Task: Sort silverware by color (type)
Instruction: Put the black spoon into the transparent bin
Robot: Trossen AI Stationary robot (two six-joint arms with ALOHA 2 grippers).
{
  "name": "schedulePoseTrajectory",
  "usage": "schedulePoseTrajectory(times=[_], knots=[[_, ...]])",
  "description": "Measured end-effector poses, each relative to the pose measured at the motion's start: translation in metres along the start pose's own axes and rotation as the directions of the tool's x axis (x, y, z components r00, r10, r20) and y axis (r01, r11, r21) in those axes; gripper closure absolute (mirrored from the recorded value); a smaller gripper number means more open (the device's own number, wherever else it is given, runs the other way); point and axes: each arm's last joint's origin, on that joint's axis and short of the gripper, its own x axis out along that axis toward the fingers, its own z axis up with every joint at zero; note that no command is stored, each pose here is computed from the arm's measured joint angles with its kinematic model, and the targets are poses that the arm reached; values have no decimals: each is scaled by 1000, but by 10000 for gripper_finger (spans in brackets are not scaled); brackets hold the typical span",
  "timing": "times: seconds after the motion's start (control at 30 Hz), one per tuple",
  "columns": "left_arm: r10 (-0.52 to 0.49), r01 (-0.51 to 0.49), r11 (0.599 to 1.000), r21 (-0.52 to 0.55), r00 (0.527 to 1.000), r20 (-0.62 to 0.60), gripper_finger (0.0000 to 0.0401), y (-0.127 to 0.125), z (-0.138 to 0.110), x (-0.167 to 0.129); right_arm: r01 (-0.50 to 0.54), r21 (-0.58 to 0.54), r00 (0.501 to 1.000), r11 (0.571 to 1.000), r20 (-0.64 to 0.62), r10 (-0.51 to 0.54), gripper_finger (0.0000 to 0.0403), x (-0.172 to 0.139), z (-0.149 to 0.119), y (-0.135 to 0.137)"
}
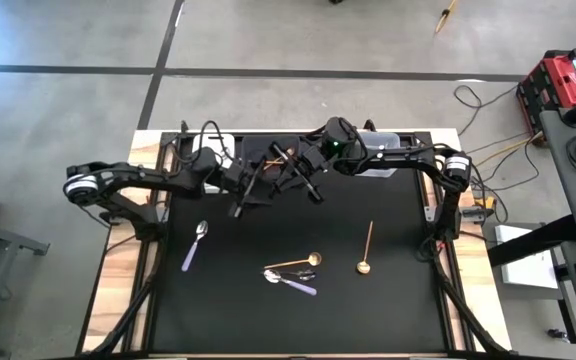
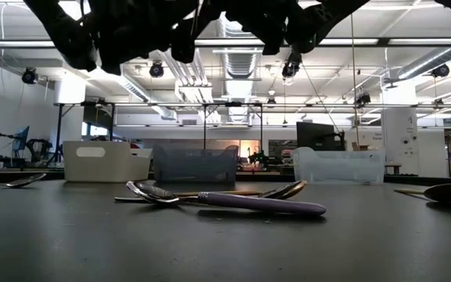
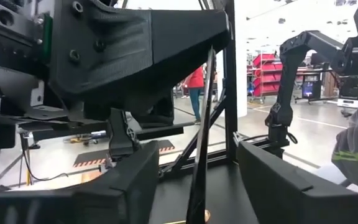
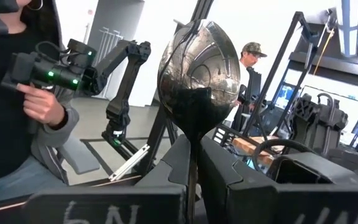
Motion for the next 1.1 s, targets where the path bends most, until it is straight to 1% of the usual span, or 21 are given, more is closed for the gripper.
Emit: schedulePoseTrajectory(times=[0.1, 0.17, 0.23, 0.27, 0.3, 0.37, 0.43, 0.57, 0.63, 0.77, 0.87, 1.0, 1.1], knots=[[1, -1, 1000, -10, 1000, -7, 257, 0, -2, 0, 0, -4, 1000, 1000, 0, 0, 394, 0, 0, 0], [13, -13, 1000, -16, 1000, -6, 305, 1, -2, 0, 0, -4, 1000, 1000, 0, 0, 394, 0, 0, 0], [18, -19, 1000, -20, 1000, -5, 363, 1, -2, 0, 2, -4, 1000, 1000, -1, -2, 394, 0, 0, 0], [13, -13, 1000, -18, 1000, -5, 381, 1, -1, 0, 2, 0, 1000, 1000, -2, -2, 394, -1, 0, 0], [15, -15, 1000, -19, 1000, -4, 388, 0, -1, 0, 1, 4, 1000, 1000, -4, -1, 392, -2, 0, -1], [32, -32, 999, -19, 999, 0, 393, 0, 0, 0, 10, 32, 1000, 999, -5, -10, 385, -5, 1, -3], [77, -77, 997, -28, 997, 2, 399, 0, 1, 0, 26, 78, 1000, 997, -9, -25, 373, -10, 1, -7], [154, -153, 988, -28, 988, -1, 401, -1, 2, -4, 57, 158, 998, 986, -20, -55, 335, -20, 1, -13], [213, -213, 977, -24, 977, -12, 401, -2, 3, -8, 71, 189, 997, 979, -25, -67, 315, -25, 1, -15], [324, -324, 946, 17, 944, -62, 401, -6, 3, -17, 132, 253, 991, 958, -44, -125, 280, -34, 0, -20], [399, -396, 917, 53, 913, -84, 401, -11, 9, -25, 167, 283, 986, 945, -56, -157, 262, -42, 0, -24], [510, -503, 860, 83, 850, -131, 401, -17, 11, -37, 205, 297, 979, 933, -62, -195, 253, -48, 0, -27], [562, -554, 827, 99, 812, -155, 401, -22, 13, -44, 248, 298, 969, 922, -83, -233, 257, -49, -2, -28]])
